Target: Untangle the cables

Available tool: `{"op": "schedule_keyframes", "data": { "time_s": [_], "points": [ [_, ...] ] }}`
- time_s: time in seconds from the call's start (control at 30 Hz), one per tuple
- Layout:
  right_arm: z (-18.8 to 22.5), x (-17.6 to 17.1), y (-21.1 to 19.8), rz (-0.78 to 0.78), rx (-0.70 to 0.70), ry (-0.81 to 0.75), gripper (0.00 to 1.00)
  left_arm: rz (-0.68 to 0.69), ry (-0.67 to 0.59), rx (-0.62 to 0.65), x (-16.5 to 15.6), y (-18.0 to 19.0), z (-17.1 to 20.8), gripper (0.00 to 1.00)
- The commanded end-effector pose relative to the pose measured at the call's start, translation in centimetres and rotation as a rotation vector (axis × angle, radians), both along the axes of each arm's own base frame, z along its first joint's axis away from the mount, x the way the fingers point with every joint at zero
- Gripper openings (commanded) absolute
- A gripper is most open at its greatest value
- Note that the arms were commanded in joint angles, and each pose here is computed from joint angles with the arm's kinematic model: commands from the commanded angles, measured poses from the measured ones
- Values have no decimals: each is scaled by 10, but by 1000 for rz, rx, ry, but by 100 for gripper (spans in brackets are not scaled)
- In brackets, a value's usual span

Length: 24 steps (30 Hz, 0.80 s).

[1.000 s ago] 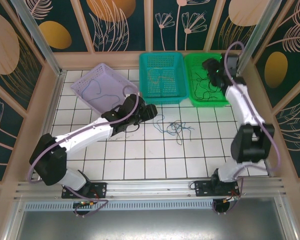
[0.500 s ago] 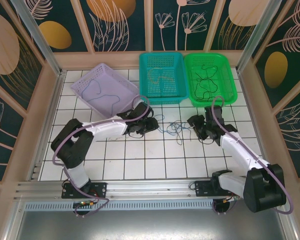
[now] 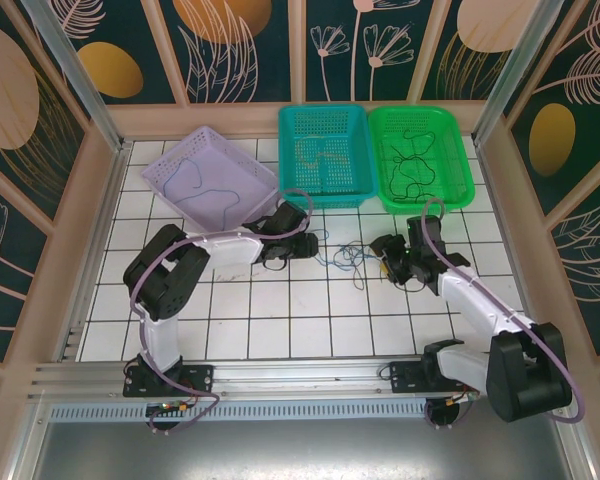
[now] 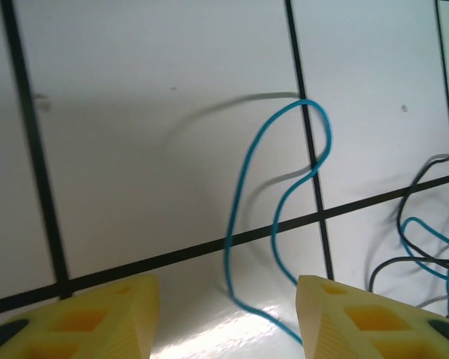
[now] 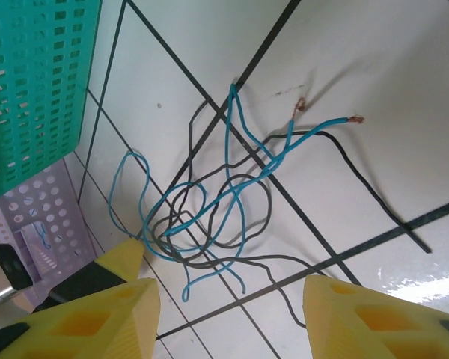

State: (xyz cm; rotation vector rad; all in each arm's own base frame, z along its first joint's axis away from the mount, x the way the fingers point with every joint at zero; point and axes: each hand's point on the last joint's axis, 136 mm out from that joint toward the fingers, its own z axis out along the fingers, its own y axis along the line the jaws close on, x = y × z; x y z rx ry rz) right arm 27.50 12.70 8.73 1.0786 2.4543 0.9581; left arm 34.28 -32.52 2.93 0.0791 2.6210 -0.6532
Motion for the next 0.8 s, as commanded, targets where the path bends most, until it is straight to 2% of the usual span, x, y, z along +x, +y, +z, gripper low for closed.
{"op": "schedule_keyframes", "data": {
  "time_s": [0.0, 0.17, 0.37, 0.4, 0.63, 0.67, 0.77],
  "points": [
    [-4, 1, 7, -4, 49, 10, 54, -61, -58, -36, 10, -16, 7, 48],
    [-4, 8, 11, -19, 76, 23, 54, -50, -57, -31, 11, -15, 1, 35],
    [-7, 13, 16, -38, 99, 31, 57, -43, -86, -89, 6, -13, 18, 3],
    [-7, 14, 17, -45, 105, 30, 58, -46, -86, -104, 3, -14, 22, 0],
    [-13, 18, 33, -79, 159, 66, 64, -50, -137, -200, -13, -10, 70, 0],
    [-15, 18, 37, -81, 166, 78, 64, -60, -160, -232, -16, -11, 89, 0],
    [-22, 22, 48, -84, 174, 100, 64, -81, -144, -228, -25, -10, 98, 0]
  ]
}}
